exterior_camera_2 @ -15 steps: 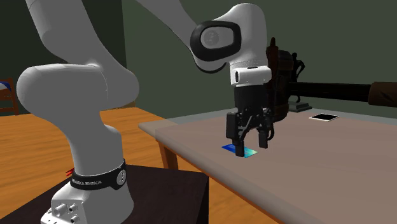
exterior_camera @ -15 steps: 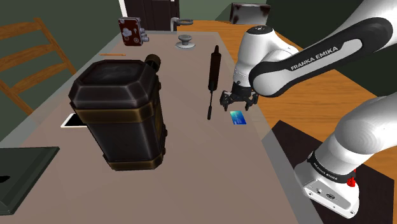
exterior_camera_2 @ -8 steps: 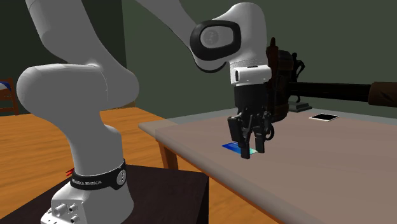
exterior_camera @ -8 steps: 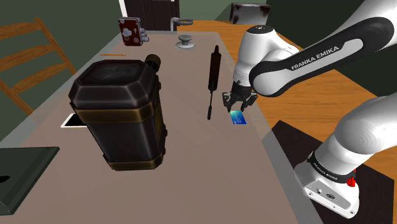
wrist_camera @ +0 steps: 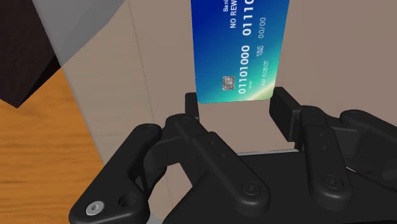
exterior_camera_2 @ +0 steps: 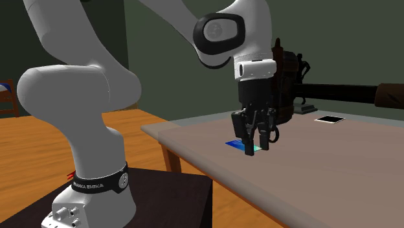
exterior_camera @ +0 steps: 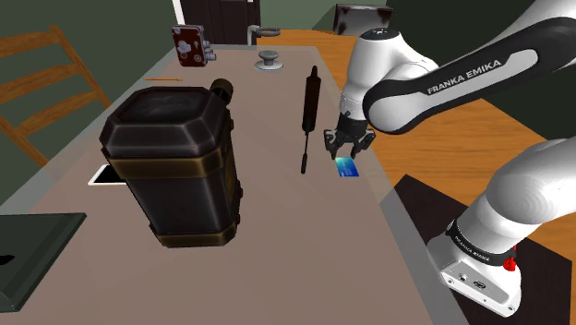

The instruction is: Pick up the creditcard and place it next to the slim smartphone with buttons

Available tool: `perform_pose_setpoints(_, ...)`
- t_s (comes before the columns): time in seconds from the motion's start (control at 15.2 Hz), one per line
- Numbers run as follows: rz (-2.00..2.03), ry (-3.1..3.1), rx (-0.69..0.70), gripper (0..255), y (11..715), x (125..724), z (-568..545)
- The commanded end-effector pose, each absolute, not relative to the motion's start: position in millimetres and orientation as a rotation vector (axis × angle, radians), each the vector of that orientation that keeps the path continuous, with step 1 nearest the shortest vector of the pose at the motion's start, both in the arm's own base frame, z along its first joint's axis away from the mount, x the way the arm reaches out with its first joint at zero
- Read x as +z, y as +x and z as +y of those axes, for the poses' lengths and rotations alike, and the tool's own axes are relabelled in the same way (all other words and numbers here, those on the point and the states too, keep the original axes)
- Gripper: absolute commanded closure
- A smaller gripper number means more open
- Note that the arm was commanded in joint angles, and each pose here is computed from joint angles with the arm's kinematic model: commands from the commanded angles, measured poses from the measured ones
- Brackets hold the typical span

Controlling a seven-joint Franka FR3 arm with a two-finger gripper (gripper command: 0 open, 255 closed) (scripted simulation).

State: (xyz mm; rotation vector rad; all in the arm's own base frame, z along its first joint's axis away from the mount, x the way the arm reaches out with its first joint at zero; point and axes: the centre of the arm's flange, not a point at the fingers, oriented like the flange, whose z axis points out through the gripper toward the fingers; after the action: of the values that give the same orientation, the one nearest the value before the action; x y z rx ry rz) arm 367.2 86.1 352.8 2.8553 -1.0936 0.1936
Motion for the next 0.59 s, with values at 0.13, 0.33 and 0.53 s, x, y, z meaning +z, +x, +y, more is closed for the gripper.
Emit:
perform_pose_setpoints(0.13,-1.093,2.855,0.193,255,368,373,86)
perform_pose_setpoints(0.33,-1.093,2.855,0.193,255,368,389,86)
perform_pose_setpoints(0.53,-1.093,2.855,0.193,255,368,405,86)
